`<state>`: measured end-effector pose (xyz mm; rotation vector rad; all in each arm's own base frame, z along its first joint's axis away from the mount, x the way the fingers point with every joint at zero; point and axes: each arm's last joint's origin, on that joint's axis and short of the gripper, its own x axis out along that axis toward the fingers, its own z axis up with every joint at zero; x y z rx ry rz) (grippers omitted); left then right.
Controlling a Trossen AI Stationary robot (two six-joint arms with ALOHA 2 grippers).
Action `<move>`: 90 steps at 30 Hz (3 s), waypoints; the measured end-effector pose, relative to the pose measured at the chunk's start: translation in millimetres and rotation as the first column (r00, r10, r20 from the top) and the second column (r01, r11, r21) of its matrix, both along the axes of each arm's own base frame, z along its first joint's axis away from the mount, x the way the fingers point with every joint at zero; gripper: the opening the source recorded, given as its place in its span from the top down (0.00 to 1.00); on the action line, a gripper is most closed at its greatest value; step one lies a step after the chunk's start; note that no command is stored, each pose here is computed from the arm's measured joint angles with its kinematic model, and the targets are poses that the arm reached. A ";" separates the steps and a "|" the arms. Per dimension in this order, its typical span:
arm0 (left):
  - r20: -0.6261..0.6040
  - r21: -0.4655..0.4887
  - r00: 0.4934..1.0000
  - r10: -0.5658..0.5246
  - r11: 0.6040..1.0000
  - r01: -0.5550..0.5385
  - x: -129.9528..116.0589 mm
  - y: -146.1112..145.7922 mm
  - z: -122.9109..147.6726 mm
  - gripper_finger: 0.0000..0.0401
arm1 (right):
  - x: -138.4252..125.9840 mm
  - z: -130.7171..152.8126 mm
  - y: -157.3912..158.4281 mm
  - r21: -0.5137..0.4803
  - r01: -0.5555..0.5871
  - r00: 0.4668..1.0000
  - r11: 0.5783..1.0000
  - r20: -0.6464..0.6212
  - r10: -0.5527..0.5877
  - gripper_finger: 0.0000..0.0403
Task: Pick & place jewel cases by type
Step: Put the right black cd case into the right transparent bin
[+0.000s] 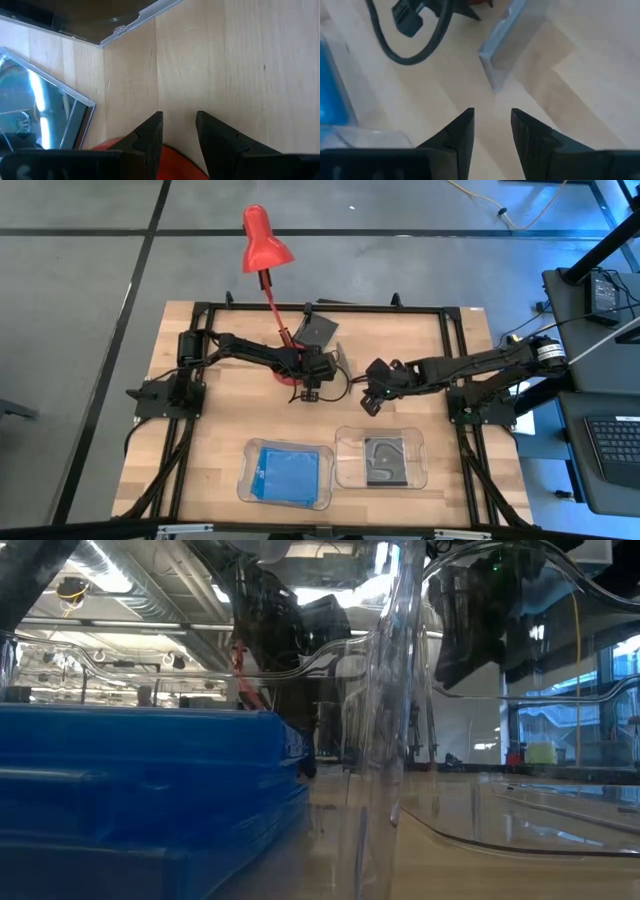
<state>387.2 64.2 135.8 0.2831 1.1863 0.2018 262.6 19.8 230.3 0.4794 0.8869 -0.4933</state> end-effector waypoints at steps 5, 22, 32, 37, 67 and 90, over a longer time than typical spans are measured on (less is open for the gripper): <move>0.006 -0.005 1.000 -0.003 1.000 0.003 0.6 -0.3 0.0 0.71 | -0.9 -0.7 0.0 0.031 0.041 0.999 0.999 -0.002 -0.041 0.67; 0.008 -0.006 1.000 -0.003 1.000 0.003 0.8 -0.2 -0.1 0.71 | -2.9 -2.3 4.5 0.084 -0.038 0.998 0.996 -0.038 0.041 0.35; 0.007 -0.006 1.000 -0.003 1.000 0.003 0.7 -0.3 -0.1 0.71 | -3.0 0.1 10.3 -0.095 -0.023 1.000 0.995 -0.020 0.022 0.34; -0.049 0.048 0.998 0.028 0.999 -0.025 -5.3 -0.1 1.9 0.71 | 3.9 17.0 6.1 -0.073 -0.009 1.000 0.997 0.024 0.011 0.34; 0.386 -0.061 0.920 0.065 0.997 -0.045 -84.7 -2.9 110.5 0.71 | 24.9 97.2 -92.3 -0.015 -0.010 1.000 1.000 -0.017 0.010 0.34; 0.593 0.002 0.801 0.075 0.996 -0.094 -131.7 -4.4 102.5 0.71 | 48.4 93.2 -166.7 -0.042 -0.579 0.809 0.814 -0.156 0.567 0.34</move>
